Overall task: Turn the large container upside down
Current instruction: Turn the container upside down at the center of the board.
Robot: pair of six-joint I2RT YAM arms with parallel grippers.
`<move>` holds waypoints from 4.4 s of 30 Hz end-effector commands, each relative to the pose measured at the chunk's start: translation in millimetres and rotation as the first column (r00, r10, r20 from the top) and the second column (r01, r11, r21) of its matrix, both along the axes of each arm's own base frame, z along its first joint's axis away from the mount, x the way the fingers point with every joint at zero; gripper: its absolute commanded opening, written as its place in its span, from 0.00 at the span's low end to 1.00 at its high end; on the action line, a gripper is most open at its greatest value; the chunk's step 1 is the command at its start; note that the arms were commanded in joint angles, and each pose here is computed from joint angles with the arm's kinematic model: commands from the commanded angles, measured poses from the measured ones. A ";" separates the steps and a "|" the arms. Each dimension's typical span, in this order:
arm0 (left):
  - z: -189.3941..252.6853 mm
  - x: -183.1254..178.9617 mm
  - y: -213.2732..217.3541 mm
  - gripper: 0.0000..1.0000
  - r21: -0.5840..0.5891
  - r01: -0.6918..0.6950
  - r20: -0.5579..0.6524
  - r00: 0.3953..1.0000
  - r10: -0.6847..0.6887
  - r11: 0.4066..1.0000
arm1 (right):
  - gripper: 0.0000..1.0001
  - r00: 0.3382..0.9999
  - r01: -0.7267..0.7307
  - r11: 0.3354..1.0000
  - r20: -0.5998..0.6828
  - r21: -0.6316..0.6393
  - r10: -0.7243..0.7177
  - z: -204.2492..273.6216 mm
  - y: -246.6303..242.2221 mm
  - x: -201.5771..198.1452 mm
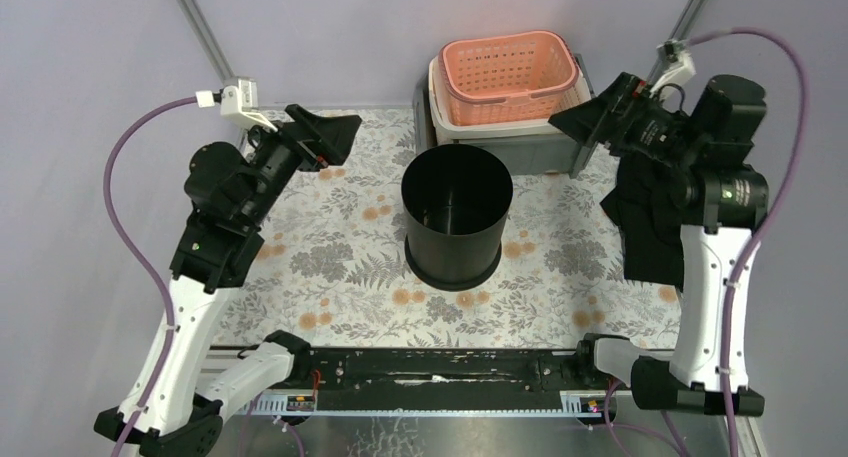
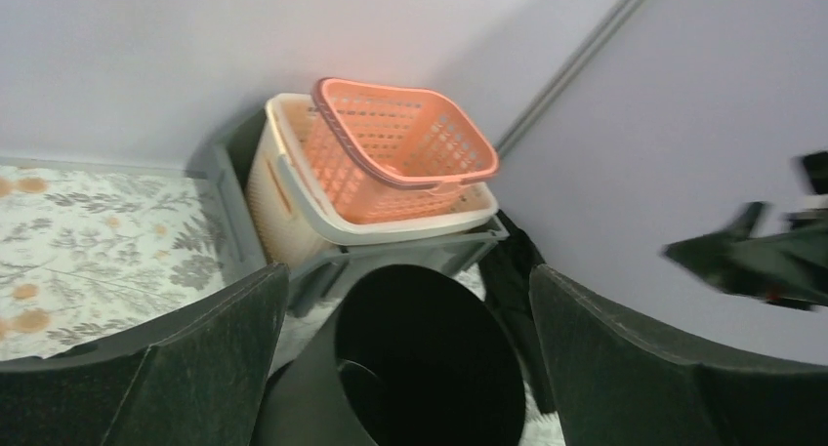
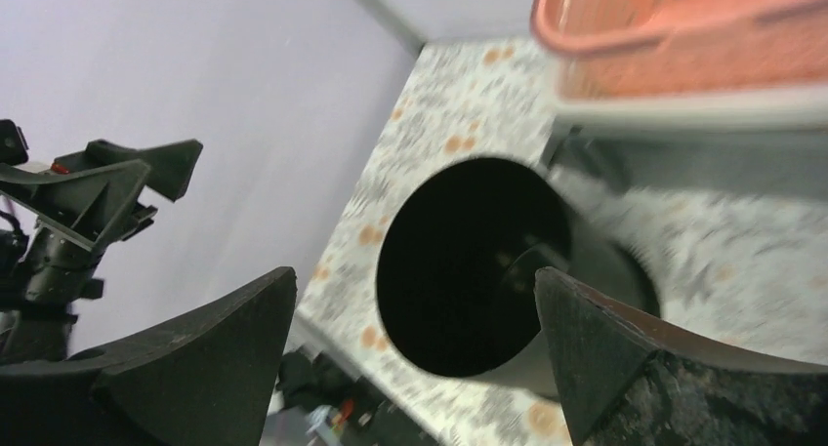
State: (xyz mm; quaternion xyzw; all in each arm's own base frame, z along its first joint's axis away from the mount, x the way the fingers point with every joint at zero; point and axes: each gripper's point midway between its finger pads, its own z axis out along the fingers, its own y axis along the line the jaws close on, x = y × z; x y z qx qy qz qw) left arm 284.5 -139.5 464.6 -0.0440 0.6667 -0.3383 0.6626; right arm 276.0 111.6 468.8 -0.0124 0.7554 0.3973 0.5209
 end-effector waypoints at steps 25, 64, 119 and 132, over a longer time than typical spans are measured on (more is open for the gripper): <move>-120.1 -11.2 -41.8 1.00 -0.096 0.177 -0.416 0.887 -0.201 0.980 | 0.99 0.876 0.358 0.923 -0.290 -0.142 -0.385 -94.2 -55.6 22.6; -144.9 -1.6 -12.7 1.00 0.002 0.000 -0.493 0.870 0.001 1.000 | 1.00 0.944 0.043 0.981 -0.313 -0.187 -0.101 -136.0 20.1 4.6; -212.8 -39.2 1.9 1.00 0.068 0.018 -0.588 0.808 0.025 0.998 | 0.80 0.926 -0.316 0.768 -0.356 -0.556 0.124 -161.1 189.9 -26.9; -212.4 -40.7 1.4 1.00 0.070 0.029 -0.586 0.810 0.018 0.997 | 0.80 0.904 -0.406 0.693 -0.371 -0.596 0.211 -175.4 229.6 -62.2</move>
